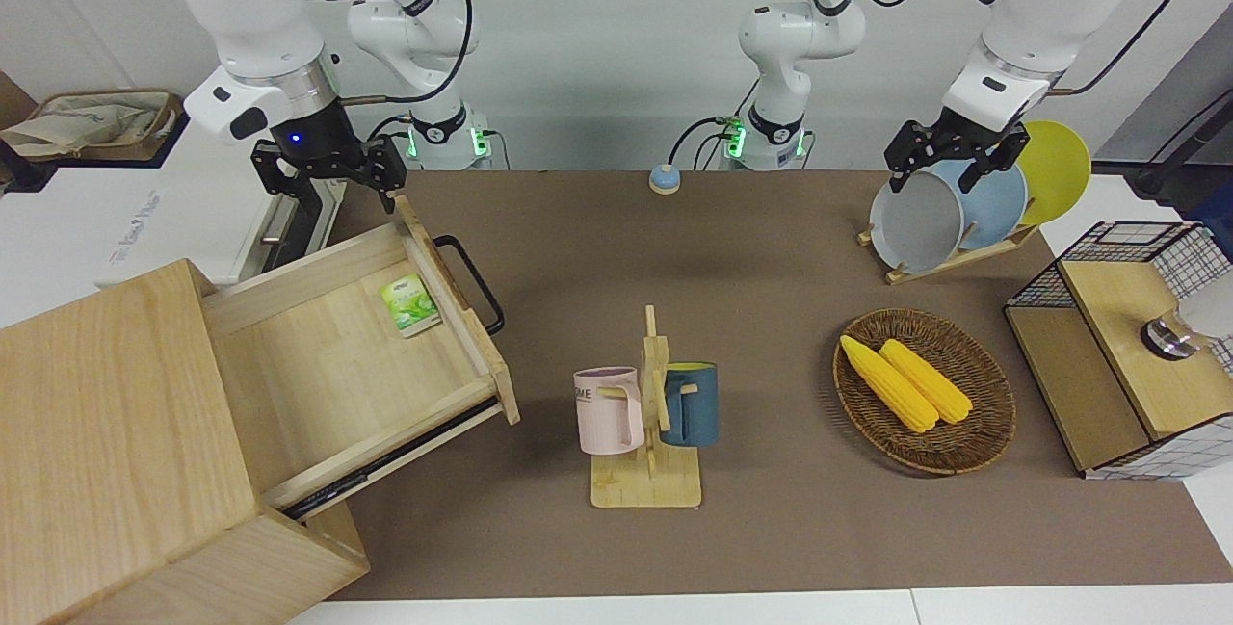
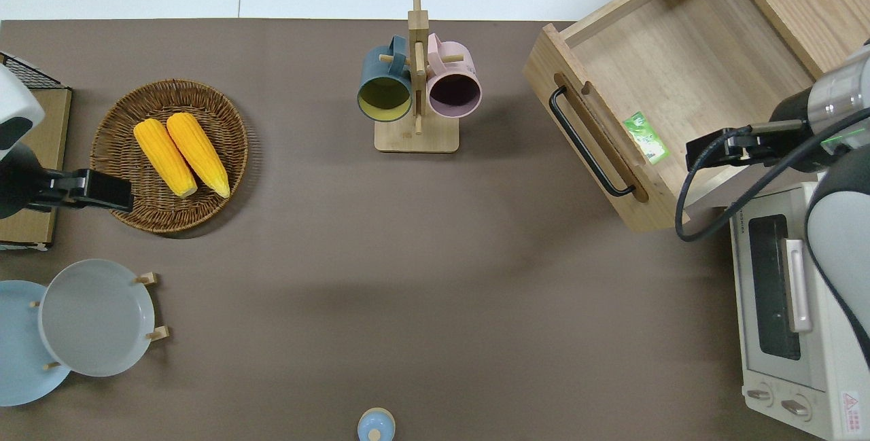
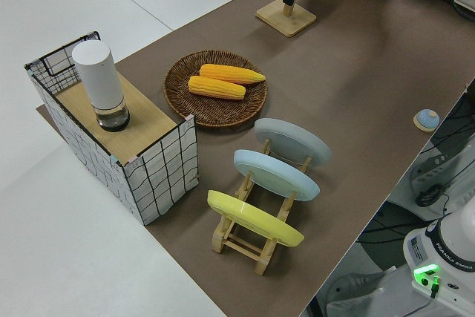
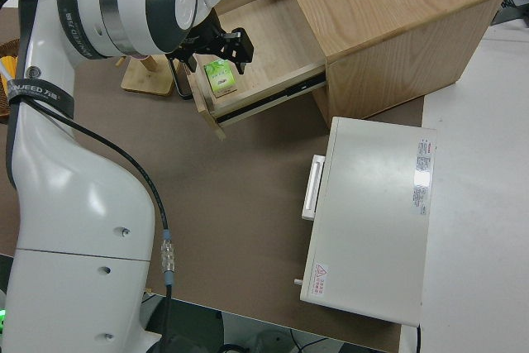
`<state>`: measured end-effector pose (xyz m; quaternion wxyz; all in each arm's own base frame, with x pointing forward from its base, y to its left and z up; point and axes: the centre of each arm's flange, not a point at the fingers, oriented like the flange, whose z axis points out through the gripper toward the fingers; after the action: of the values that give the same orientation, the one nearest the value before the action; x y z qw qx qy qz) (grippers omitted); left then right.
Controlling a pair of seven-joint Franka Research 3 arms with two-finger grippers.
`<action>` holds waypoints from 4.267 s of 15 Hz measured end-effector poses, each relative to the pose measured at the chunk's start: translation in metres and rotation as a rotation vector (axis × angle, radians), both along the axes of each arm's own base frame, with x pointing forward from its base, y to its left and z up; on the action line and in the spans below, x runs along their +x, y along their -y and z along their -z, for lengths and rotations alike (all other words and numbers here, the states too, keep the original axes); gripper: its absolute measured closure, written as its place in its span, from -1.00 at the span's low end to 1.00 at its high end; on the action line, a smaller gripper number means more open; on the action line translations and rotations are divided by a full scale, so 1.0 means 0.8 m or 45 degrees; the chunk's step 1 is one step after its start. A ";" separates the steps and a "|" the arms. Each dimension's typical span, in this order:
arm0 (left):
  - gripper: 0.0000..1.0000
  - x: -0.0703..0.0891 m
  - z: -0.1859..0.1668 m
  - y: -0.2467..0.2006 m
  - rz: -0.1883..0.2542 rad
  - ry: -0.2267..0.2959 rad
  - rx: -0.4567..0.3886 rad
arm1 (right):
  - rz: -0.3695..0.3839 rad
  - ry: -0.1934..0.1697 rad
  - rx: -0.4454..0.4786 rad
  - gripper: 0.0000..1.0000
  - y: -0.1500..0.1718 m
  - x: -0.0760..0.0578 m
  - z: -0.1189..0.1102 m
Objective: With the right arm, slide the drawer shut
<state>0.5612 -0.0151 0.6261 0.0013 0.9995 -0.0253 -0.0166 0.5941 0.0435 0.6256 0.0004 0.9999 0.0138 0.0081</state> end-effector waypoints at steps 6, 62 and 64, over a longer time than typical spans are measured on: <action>-0.99 0.000 0.000 0.000 0.000 0.000 0.000 | -0.005 0.001 -0.003 -0.97 0.001 0.000 0.000; -0.99 0.000 0.000 0.000 0.000 0.000 0.000 | 1.219 -0.023 -0.070 0.98 -0.221 0.029 0.174; -0.99 0.000 0.000 0.000 0.000 0.000 0.000 | 1.228 -0.002 -0.075 0.98 -0.213 0.037 0.181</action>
<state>0.5612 -0.0151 0.6261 0.0013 0.9995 -0.0253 -0.0166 0.6237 0.2139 0.4807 0.0325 0.8918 -0.4512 0.0058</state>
